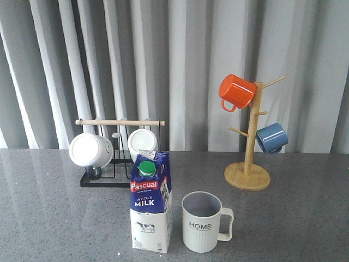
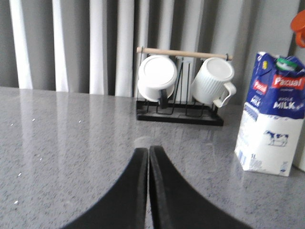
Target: Place milk next to cup
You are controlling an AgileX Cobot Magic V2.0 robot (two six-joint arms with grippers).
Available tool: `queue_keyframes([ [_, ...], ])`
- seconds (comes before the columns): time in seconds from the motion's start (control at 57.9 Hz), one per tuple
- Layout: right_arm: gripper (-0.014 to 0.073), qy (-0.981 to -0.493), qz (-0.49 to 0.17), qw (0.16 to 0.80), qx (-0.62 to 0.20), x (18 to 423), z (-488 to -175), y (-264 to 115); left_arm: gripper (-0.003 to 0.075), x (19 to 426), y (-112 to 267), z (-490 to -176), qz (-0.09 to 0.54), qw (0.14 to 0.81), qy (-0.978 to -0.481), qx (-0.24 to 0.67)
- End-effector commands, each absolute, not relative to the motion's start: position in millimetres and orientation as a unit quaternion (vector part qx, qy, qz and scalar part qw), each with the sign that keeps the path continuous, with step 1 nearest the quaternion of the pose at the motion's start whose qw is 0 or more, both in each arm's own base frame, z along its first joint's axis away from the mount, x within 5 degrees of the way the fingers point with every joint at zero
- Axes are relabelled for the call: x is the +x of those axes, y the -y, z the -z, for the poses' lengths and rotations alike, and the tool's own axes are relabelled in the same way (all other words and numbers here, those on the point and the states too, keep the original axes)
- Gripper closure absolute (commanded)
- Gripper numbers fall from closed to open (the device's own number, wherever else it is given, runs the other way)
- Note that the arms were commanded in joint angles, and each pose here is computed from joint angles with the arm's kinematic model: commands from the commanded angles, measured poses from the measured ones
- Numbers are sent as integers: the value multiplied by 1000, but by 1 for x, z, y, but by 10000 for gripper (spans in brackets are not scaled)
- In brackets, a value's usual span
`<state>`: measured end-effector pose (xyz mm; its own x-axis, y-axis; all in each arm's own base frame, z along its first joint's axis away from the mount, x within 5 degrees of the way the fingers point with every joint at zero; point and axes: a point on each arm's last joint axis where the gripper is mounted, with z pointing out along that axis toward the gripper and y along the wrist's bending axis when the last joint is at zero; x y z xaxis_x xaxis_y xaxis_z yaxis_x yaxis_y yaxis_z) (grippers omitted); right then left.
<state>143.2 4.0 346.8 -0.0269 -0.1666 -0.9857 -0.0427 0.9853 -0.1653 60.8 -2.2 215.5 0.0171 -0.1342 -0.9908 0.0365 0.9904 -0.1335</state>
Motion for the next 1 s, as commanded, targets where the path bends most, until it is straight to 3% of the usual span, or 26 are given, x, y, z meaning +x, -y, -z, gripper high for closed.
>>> queue_keyframes([
  [0.0,599,-692,62,717,-59,142,-360,0,728,57,-1,-213,58,737,-670,-62],
  [0.259,599,-692,62,717,-59,142,-360,0,728,55,-1,-209,32,733,-678,-42],
  [0.985,599,-692,62,717,-59,142,-360,0,728,55,-1,-210,33,735,-676,-42],
])
